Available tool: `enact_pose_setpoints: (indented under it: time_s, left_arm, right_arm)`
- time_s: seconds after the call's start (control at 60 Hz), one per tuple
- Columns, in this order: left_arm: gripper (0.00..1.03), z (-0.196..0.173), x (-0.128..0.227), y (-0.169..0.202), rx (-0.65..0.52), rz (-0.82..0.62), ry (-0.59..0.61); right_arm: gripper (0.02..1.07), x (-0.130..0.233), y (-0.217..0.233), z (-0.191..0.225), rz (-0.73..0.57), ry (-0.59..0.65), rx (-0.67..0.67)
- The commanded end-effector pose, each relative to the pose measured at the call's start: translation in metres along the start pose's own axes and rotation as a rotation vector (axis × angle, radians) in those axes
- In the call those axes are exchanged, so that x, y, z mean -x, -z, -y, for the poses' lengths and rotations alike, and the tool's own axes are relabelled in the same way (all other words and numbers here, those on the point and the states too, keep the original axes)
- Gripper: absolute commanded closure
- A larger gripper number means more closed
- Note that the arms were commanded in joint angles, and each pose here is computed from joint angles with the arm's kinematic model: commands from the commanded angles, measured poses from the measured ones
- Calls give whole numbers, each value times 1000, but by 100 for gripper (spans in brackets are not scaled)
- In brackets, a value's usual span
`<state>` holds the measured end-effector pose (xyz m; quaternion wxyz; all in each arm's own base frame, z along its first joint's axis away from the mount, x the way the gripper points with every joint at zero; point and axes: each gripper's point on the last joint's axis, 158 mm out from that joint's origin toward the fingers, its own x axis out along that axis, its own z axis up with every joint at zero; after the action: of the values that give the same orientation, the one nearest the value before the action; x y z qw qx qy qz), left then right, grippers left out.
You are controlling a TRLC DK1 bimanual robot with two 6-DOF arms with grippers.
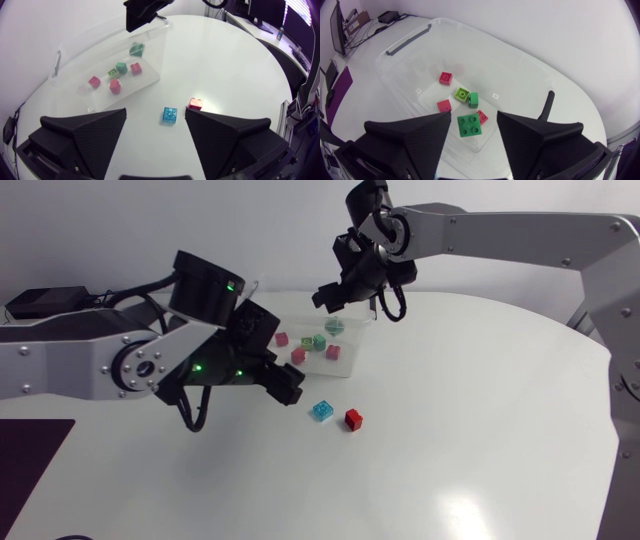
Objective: Place the duplo bricks in the container
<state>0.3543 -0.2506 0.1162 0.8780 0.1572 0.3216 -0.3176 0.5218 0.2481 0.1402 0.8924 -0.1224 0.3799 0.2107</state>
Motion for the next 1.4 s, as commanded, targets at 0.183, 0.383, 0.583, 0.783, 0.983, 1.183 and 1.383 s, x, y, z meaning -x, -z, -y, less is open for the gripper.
enact_pose_setpoints:
  time_s: [0.183,0.383,0.583,0.783,0.983,1.183,1.383]
  left_arm:
    - [20,21,-47,21,-70,-114,56]
    - [21,34,-77,32,-87,-209,87]
    - [27,39,-96,44,-91,-313,107]
    - [27,46,-113,55,-101,-401,125]
    - [37,44,-128,67,-101,-471,131]
    - [42,38,-134,69,-98,-496,129]
    - [43,30,-138,71,-91,-541,129]
  right_arm:
    - [7,41,1,25,27,31,-58]
    - [7,85,40,23,26,1,-65]
    - [7,104,101,11,-23,-32,-57]
    - [7,111,149,-3,-67,-68,-56]
    - [7,115,184,-12,-97,-97,-59]
    - [7,116,211,-19,-124,-115,-50]
    - [7,117,224,-23,-139,-127,-42]
